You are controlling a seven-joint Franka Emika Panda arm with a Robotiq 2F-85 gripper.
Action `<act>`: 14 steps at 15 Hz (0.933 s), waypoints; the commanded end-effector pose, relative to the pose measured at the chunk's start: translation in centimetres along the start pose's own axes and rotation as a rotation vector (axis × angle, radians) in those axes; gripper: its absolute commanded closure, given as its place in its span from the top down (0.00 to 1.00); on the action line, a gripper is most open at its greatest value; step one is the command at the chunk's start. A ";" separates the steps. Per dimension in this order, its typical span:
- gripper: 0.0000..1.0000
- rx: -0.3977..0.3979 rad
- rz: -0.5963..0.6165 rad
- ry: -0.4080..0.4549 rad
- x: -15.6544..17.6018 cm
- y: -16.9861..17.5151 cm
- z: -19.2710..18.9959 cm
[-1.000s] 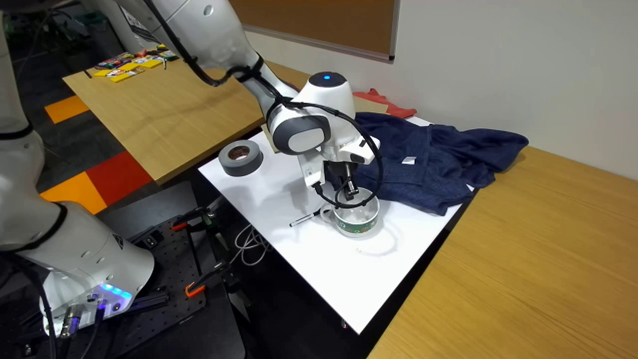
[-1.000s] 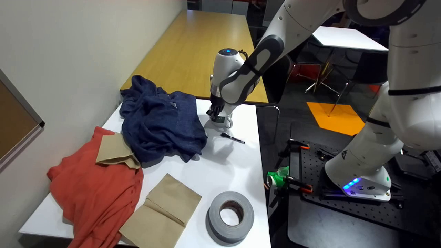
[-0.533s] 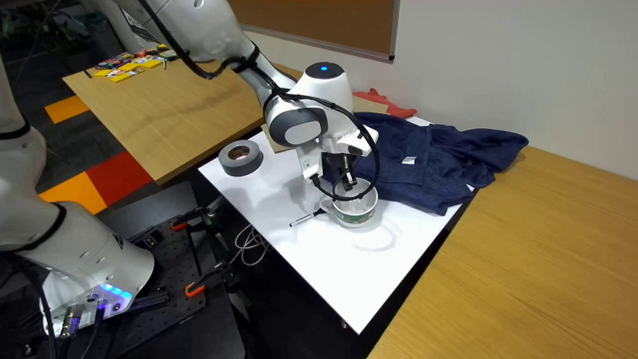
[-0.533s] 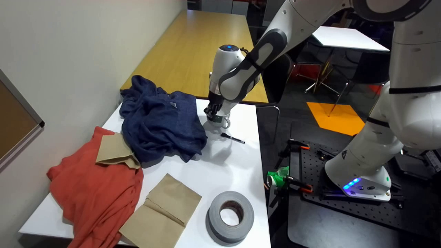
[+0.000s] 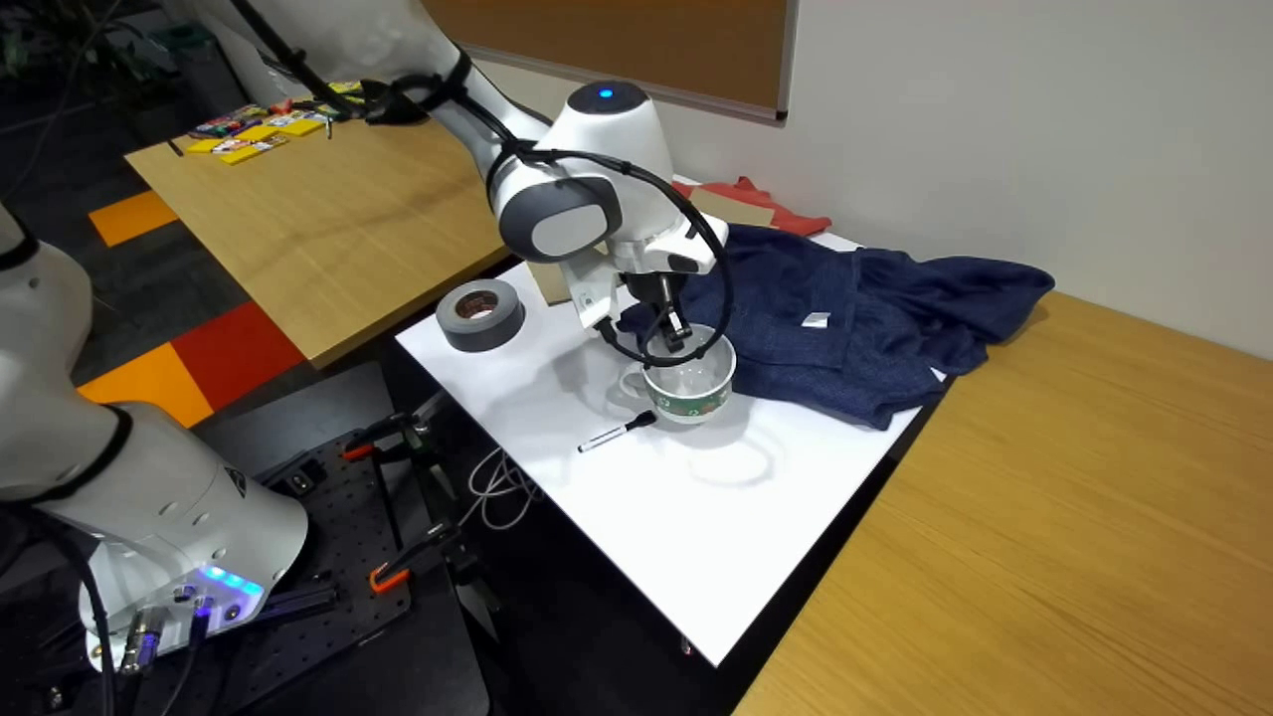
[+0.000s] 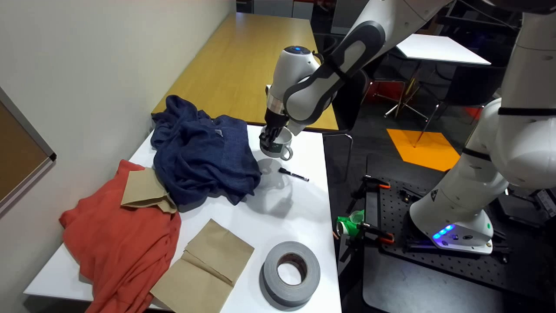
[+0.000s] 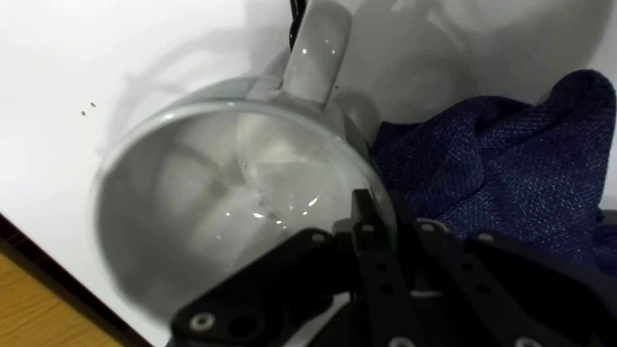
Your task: Move the cup to the left
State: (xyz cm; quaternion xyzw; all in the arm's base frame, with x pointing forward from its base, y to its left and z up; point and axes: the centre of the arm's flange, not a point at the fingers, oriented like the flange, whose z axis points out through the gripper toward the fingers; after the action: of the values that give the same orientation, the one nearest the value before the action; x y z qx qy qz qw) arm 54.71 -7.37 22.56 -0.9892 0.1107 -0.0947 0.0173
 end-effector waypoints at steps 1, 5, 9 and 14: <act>0.02 0.050 -0.088 0.010 -2.5 -1.7 -3.4; 0.02 0.099 -0.225 -0.045 -4.5 -5.2 -2.8; 0.02 0.128 -0.369 -0.105 -5.9 -8.4 -1.8; 0.02 0.158 -0.517 -0.128 -7.0 -11.3 -1.7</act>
State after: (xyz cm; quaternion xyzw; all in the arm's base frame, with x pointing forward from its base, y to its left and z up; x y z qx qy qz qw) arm 50.66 4.02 21.85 -0.9902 -0.1151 -0.0418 0.0679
